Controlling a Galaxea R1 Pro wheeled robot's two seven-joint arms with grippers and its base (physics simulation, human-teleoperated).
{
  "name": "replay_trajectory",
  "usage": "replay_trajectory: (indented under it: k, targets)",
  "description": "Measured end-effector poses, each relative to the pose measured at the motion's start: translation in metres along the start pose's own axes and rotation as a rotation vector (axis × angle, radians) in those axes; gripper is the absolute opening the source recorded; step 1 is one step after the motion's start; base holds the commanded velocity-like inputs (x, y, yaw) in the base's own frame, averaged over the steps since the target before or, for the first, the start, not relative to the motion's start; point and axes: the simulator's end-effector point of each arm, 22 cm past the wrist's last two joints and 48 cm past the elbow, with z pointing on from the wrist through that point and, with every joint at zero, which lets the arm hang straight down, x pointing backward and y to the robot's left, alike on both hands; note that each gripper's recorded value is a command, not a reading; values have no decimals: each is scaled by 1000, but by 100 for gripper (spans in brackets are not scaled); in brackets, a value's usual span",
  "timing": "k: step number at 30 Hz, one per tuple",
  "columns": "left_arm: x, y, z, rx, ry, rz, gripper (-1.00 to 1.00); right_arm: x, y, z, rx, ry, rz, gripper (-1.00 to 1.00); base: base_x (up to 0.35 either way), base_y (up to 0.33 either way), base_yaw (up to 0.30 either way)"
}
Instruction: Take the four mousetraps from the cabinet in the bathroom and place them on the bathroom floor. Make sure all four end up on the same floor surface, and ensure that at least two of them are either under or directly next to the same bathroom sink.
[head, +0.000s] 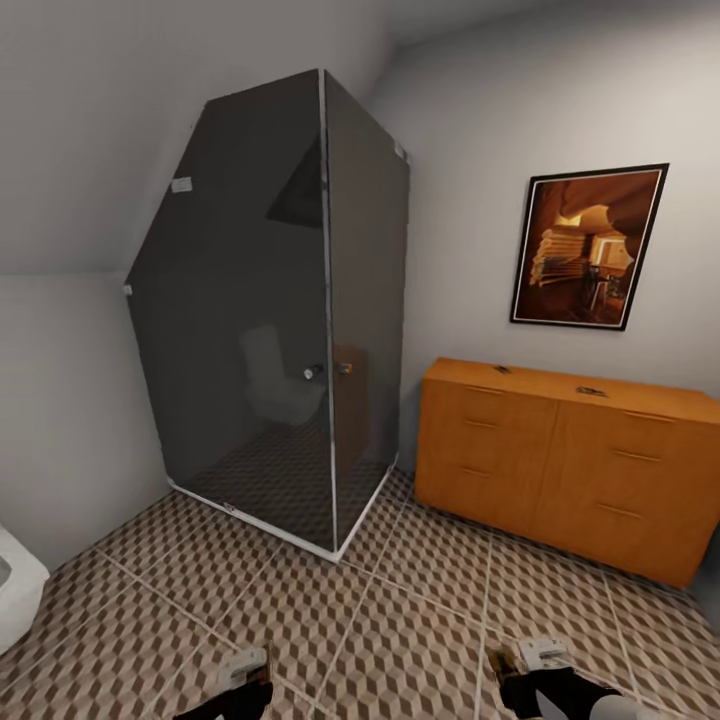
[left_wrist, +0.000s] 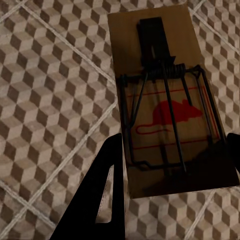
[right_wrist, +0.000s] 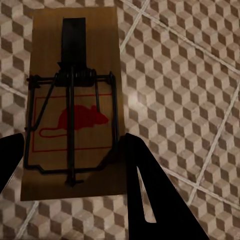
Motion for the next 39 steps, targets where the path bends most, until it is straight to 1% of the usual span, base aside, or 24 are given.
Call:
replay_trajectory:
  k: [6,10,14,26,30,39]
  targets:
    - [6,2,-1,-3,-7,0,-100,1,2,0,-3,1,-10,-100,0,0,300]
    - [8,2,-1,-3,-30,1,-100,7,4,1,-2,9,-41,-100,0,0,300]
    - [11,3,-1,-4,-31,1,-100,12,7,1,-4,15,-62,-100,0,0,300]
    - [13,4,-2,-5,-29,1,-100,14,11,1,-14,18,-69,-100,0,0,297]
    - [14,3,-2,-5,-28,1,-100,14,12,1,-18,17,-68,-100,0,0,130]
    - [14,3,-2,-5,-26,1,-100,14,13,1,-20,16,-67,-100,0,0,19]
